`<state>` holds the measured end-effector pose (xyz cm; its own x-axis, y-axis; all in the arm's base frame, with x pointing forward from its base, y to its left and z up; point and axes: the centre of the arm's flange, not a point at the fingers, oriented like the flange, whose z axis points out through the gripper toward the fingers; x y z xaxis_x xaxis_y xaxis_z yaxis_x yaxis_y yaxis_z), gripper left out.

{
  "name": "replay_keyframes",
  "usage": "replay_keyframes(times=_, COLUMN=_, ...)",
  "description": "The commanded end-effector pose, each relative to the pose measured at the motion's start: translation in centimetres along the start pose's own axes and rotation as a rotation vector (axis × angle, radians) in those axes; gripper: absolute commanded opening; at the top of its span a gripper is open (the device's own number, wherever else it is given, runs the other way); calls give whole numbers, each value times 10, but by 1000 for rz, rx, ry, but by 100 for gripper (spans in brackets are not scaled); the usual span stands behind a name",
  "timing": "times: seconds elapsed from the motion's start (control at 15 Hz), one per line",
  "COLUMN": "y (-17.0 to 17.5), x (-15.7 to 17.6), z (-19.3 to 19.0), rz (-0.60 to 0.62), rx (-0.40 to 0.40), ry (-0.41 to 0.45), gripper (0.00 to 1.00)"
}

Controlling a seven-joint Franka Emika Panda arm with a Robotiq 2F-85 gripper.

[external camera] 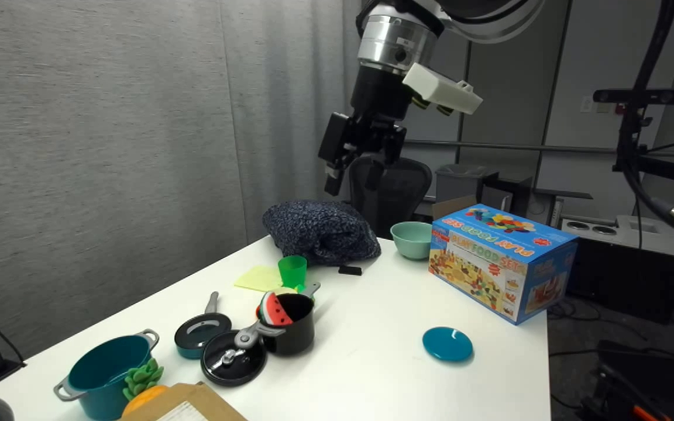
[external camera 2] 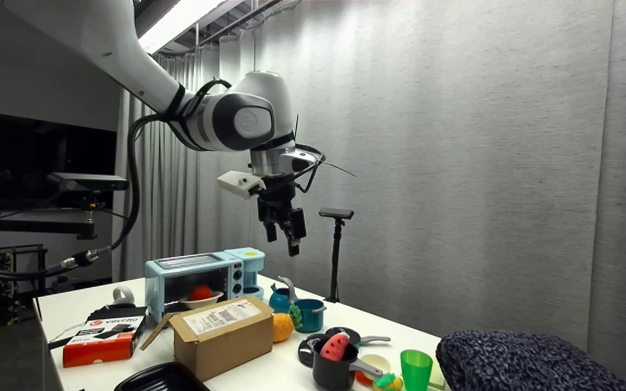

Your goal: Put the pineapple plushie on the black plate

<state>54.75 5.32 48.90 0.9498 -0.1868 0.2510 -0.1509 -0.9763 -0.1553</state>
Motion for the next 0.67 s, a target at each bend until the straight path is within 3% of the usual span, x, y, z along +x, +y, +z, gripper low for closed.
replay_keyframes(times=0.0, y=-21, x=51, z=26, rz=-11, rx=107, ry=-39, gripper=100)
replay_keyframes(times=0.4, y=-66, x=112, z=100, rz=-49, rx=235, ry=-100, gripper=100)
replay_keyframes(times=0.53, y=-80, x=123, z=126, rz=-77, rx=249, ry=-148, gripper=100)
replay_keyframes(times=0.6, y=-86, x=126, z=138, rz=-95, rx=243, ry=-220, gripper=100)
